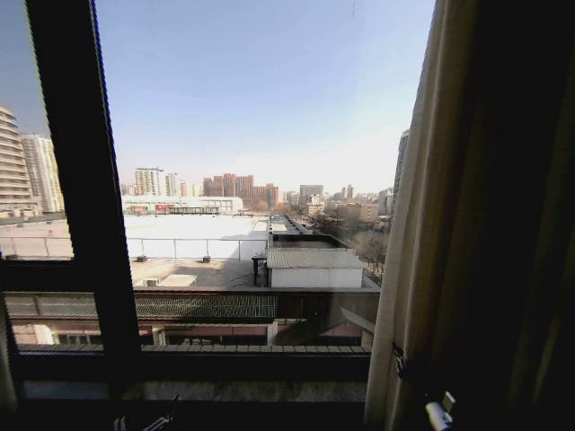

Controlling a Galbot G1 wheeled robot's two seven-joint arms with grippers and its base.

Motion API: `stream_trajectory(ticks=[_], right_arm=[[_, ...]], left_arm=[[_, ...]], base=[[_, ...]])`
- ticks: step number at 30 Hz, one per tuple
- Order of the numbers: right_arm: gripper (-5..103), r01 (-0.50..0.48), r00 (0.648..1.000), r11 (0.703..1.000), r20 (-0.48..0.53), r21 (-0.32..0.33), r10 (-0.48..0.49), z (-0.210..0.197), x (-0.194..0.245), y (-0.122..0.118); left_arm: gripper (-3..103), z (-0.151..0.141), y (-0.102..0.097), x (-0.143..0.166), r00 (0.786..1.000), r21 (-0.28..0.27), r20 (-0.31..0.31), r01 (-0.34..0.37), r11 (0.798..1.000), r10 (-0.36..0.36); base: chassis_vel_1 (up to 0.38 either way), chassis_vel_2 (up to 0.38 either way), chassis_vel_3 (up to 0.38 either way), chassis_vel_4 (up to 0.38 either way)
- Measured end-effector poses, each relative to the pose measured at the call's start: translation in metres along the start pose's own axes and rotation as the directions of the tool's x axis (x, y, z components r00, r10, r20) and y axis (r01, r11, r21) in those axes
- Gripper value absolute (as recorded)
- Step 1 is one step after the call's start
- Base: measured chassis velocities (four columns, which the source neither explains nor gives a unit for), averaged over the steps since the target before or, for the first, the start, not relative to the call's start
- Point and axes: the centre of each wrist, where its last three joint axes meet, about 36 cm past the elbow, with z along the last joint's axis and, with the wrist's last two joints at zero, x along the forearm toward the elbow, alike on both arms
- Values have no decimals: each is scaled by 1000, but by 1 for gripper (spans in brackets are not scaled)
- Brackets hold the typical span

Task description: Open the curtains by pulling them apart, changing their state from closed to fully open.

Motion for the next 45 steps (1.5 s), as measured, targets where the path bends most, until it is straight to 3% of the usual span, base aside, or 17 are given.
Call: stream_trajectory(ticks=[5,27,45], right_arm=[[0,-2,1000,1000,-1,2,2,-1,3,-1],[0,-57,998,998,-11,6,57,6,22,-20],[0,-75,997,997,5,-26,75,1,28,-20]], left_arm=[[100,-1,0,0,1000,-1,3,-2,1000,2],[100,-4,7,-3,1000,6,23,-2,1000,2],[100,-1,11,-4,1000,1,23,-3,1000,3]], base=[[0,0,0,0],[0,0,0,0],[0,0,0,0]])
